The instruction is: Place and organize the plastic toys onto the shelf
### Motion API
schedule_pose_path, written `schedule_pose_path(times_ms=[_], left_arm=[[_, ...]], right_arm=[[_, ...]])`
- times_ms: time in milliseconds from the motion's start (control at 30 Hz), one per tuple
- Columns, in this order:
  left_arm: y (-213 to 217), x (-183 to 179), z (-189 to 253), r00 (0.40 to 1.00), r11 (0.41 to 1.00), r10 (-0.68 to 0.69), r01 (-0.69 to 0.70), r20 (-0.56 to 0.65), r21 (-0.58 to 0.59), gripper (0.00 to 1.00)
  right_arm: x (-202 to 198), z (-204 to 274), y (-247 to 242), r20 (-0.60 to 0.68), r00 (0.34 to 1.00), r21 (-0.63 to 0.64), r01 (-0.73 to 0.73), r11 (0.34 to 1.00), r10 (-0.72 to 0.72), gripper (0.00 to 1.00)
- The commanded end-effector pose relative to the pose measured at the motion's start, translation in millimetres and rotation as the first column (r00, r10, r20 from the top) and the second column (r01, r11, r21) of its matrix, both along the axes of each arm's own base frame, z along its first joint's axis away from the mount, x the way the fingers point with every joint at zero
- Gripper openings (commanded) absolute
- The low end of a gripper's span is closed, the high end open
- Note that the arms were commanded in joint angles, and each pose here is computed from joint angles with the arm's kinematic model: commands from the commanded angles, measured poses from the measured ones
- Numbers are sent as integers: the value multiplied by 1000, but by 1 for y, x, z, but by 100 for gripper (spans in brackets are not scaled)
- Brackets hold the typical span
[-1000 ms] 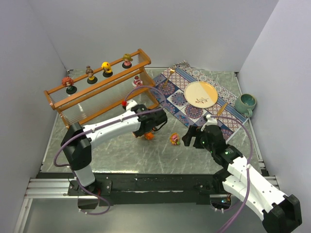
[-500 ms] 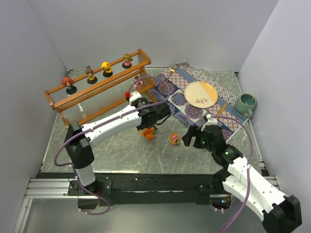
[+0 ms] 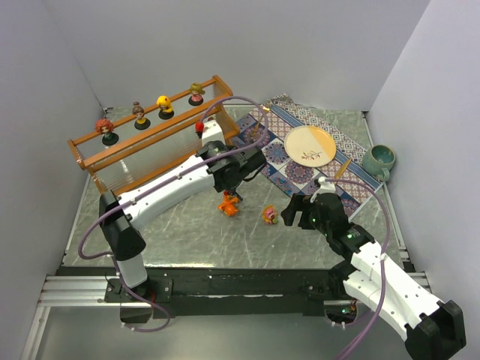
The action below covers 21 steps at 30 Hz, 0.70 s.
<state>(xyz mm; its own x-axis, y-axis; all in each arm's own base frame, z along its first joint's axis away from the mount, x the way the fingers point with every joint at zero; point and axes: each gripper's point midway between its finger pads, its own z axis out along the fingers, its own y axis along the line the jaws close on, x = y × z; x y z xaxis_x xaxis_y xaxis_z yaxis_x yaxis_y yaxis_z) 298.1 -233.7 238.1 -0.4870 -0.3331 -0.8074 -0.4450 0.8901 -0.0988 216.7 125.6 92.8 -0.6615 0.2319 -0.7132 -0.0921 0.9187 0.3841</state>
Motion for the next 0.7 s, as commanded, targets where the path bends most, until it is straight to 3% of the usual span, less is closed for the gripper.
schedule_pose_path(times_ms=[0,667], left_arm=[[14,16,46,992,995,-11,-2,129,101,1],[76,80,48,961,974,17,-79,276,214,1]], right_arm=[[7,8,-1,38,999,12,24,1000,-25,99],[6,10,-8,44,997,-1,57,998,-57,99]])
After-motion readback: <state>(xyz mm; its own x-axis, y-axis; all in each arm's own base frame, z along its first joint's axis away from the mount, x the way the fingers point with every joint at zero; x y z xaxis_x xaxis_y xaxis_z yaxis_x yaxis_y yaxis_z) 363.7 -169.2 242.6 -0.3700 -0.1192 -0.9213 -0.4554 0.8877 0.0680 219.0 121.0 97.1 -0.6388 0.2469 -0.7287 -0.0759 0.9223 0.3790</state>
